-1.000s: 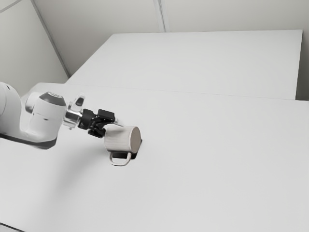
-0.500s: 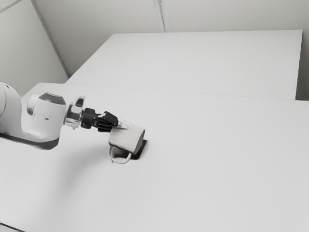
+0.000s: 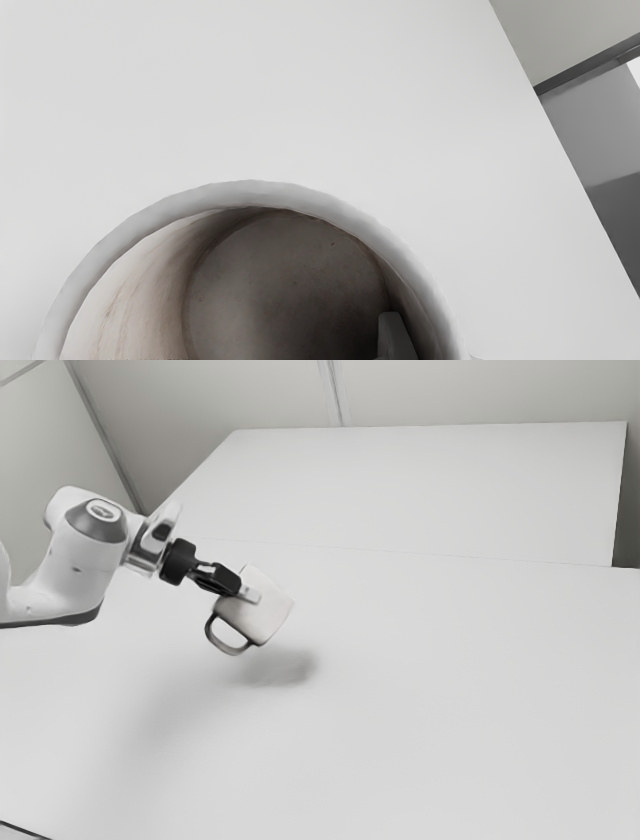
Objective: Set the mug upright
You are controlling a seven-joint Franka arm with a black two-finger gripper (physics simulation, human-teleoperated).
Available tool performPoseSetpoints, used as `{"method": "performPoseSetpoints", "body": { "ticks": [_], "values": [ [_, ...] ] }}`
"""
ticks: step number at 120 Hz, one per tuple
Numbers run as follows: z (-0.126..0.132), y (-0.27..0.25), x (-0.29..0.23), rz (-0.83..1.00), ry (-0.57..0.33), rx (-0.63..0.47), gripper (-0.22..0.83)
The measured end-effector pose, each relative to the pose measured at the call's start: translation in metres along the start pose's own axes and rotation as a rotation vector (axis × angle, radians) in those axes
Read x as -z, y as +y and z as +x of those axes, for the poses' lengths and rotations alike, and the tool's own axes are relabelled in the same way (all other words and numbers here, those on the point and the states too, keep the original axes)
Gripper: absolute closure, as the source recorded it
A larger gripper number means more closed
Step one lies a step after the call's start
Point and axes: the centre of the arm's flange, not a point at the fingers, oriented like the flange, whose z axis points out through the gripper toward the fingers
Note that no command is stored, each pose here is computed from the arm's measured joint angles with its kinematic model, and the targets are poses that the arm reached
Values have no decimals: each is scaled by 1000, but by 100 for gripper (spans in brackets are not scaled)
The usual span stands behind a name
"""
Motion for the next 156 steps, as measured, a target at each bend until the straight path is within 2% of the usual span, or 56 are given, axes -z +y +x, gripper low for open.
{"method": "performPoseSetpoints", "body": {
  "ticks": [26, 38, 49, 70, 104, 156],
  "values": [
    [7, 33, -7, 193, -259, -65, 77],
    [9, 43, -16, 285, -329, -60, 78],
    [8, 46, -23, 360, -357, -35, 78],
    [-1, 43, -40, 462, -354, 28, 78],
    [-18, 43, -53, 573, -282, 111, 78],
    [-45, 32, -72, 656, -209, 218, 78]
  ]
}}
